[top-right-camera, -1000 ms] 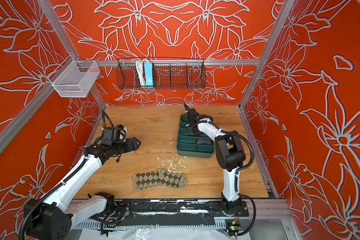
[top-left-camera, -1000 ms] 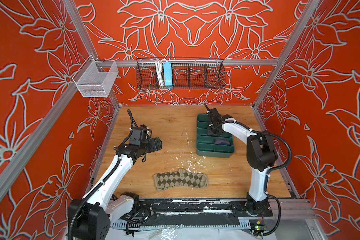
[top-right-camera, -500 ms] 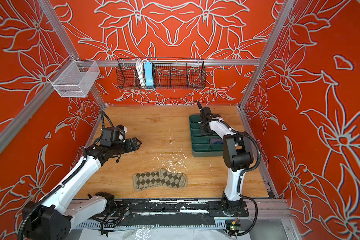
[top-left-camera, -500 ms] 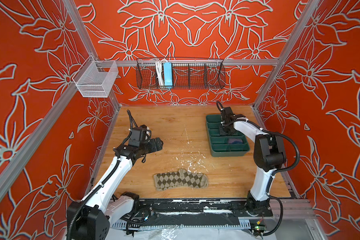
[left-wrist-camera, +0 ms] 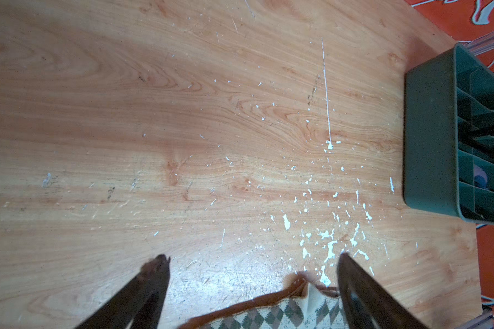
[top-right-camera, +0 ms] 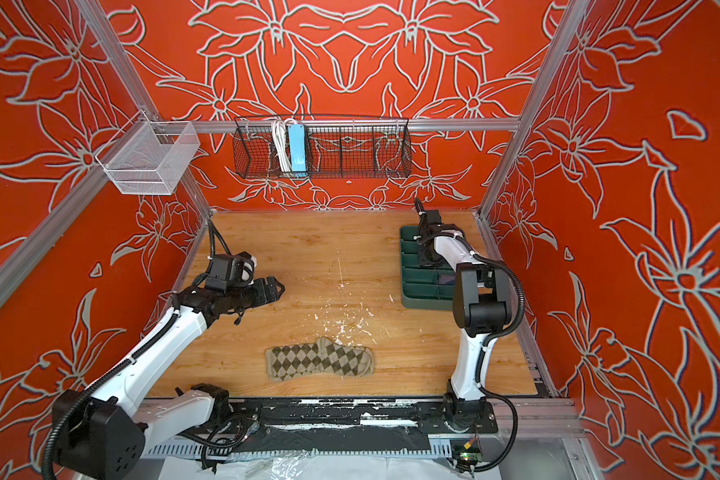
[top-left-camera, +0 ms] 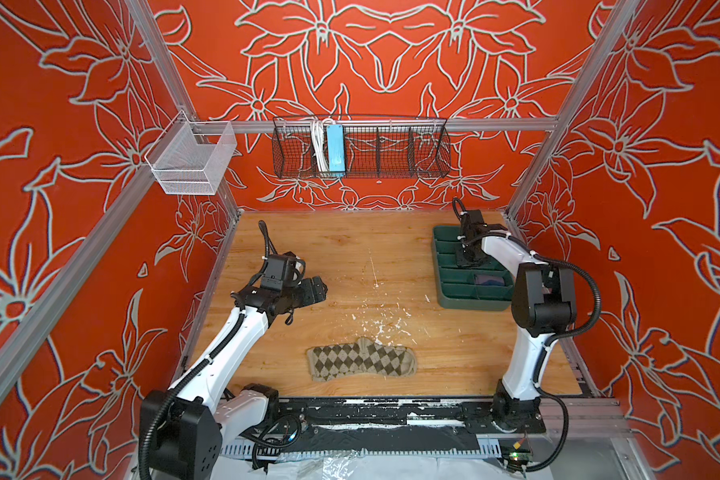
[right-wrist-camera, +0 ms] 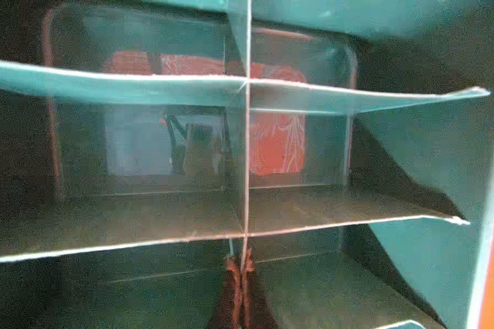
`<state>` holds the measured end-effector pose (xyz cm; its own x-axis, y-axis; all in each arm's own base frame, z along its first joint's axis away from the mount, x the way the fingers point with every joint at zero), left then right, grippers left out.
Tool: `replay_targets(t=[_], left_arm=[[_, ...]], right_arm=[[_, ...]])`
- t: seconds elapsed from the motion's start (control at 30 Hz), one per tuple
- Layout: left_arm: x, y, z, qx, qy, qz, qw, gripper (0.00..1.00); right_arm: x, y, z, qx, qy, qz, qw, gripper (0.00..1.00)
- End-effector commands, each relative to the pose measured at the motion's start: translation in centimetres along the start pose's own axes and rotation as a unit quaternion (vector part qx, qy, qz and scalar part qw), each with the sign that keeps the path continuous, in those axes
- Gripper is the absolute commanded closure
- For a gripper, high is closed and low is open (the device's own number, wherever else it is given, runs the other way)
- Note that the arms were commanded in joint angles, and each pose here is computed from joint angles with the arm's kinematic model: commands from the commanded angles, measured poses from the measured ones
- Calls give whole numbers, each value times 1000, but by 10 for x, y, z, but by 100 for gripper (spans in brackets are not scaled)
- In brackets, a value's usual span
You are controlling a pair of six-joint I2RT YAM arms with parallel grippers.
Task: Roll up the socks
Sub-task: 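Lift the right gripper out of the tray and move it toward the argyle sock, then grasp the cuff end of the argyle sock with the right gripper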
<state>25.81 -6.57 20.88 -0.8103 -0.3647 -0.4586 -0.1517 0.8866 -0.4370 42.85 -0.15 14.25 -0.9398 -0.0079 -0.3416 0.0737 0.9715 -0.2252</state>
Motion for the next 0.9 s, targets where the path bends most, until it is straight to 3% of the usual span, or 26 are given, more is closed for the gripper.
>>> replay_targets(t=[0.0, 0.07, 0.2, 0.3, 0.47, 0.67, 0.87], left_arm=[[8, 3, 0, -14, 32, -22, 999, 9], [12, 1, -3, -11, 51, -31, 998, 8], [18, -3, -13, 6, 69, -43, 997, 8], [19, -4, -23, 11, 63, -43, 997, 8], [15, -4, -39, -9, 46, -25, 999, 7], [16, 0, -42, -29, 42, -18, 999, 7], [22, 3, -34, -21, 47, -31, 998, 7]], right_arm=[[5, -11, -12, 11, 19, 7, 1000, 84], [1, -6, -30, -28, -5, 24, 999, 59], [0, 6, -71, -87, -57, 33, 994, 38], [7, 24, -106, -125, -85, 17, 988, 34], [52, 94, -159, -175, -97, -83, 976, 32], [142, 149, -165, -235, -14, -145, 961, 27], [219, 164, -158, -240, 70, -194, 949, 10]])
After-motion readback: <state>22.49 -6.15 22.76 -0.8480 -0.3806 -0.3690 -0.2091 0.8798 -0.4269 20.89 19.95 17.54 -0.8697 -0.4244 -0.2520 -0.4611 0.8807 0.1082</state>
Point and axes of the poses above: each gripper's point midway between its finger pads, its own z axis out along the fingers, its own y axis along the line the jaws close on, x = y × z, the point moved 7 cm from there along -z, back along the fingers, and after that the axes turned 2 degrees about -z, right-handed, at the moved point
